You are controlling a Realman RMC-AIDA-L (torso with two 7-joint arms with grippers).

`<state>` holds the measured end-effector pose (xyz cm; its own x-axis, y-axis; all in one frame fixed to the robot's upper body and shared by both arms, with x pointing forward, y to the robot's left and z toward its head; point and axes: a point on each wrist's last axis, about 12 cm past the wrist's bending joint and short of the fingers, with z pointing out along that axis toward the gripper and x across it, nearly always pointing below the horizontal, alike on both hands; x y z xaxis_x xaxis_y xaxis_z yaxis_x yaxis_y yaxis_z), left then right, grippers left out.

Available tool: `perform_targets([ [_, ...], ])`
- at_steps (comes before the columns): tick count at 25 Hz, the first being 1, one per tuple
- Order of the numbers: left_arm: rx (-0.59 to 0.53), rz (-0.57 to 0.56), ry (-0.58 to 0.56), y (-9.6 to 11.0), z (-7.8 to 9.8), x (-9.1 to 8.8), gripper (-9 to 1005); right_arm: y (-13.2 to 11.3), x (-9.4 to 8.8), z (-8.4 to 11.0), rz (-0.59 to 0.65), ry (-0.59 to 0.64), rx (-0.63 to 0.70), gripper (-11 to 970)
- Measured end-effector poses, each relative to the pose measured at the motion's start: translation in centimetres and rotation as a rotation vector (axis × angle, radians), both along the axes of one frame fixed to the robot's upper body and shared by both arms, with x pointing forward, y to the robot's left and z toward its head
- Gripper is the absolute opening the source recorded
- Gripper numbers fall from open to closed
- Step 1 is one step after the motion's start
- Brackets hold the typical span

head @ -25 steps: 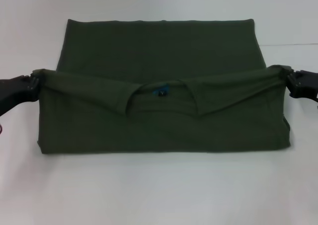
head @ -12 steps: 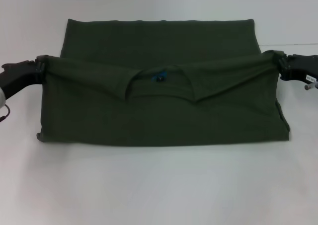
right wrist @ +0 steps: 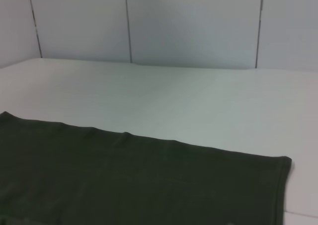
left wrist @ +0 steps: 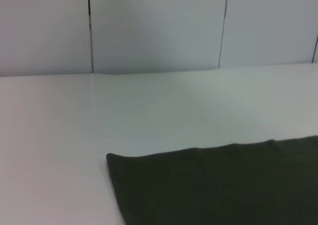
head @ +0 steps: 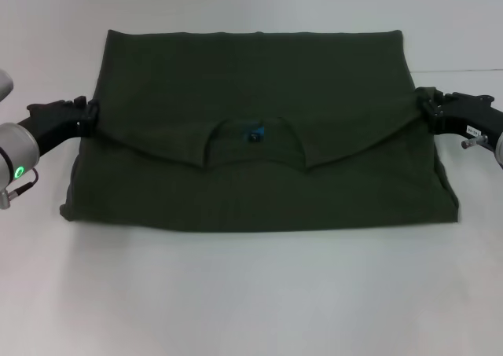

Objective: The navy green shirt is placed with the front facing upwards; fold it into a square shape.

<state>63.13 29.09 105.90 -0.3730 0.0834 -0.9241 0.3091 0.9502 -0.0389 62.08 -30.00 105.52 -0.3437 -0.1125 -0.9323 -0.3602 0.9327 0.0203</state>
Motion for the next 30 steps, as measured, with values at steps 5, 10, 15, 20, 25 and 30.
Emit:
perform_targets([
  [5, -0.042, -0.007, -0.033, -0.1, 0.7, 0.3, 187, 0.0, 0.0, 0.0, 0.001, -0.010, 0.003, 188],
  [10, -0.077, -0.035, -0.069, 0.2, 1.5, 0.4, 403, -0.4, -0.1, 0.2, -0.005, -0.014, 0.010, 389],
  [15, -0.219, 0.029, -0.048, 2.3, 2.1, -0.4, 565, -1.6, -1.3, 0.3, -0.004, -0.013, 0.097, 604],
  [20, -0.364, 0.054, -0.005, 5.4, 2.5, -2.7, 705, -2.6, -3.1, 0.5, 0.029, -0.021, 0.184, 673],
  [25, -0.352, -0.001, 0.059, 7.6, 2.5, -5.7, 822, -3.0, -4.6, 0.7, 0.097, 0.002, 0.234, 672],
  [30, -0.255, -0.085, 0.098, 9.9, 3.7, -9.0, 827, -2.9, -5.3, 0.5, 0.121, 0.005, 0.261, 671],
])
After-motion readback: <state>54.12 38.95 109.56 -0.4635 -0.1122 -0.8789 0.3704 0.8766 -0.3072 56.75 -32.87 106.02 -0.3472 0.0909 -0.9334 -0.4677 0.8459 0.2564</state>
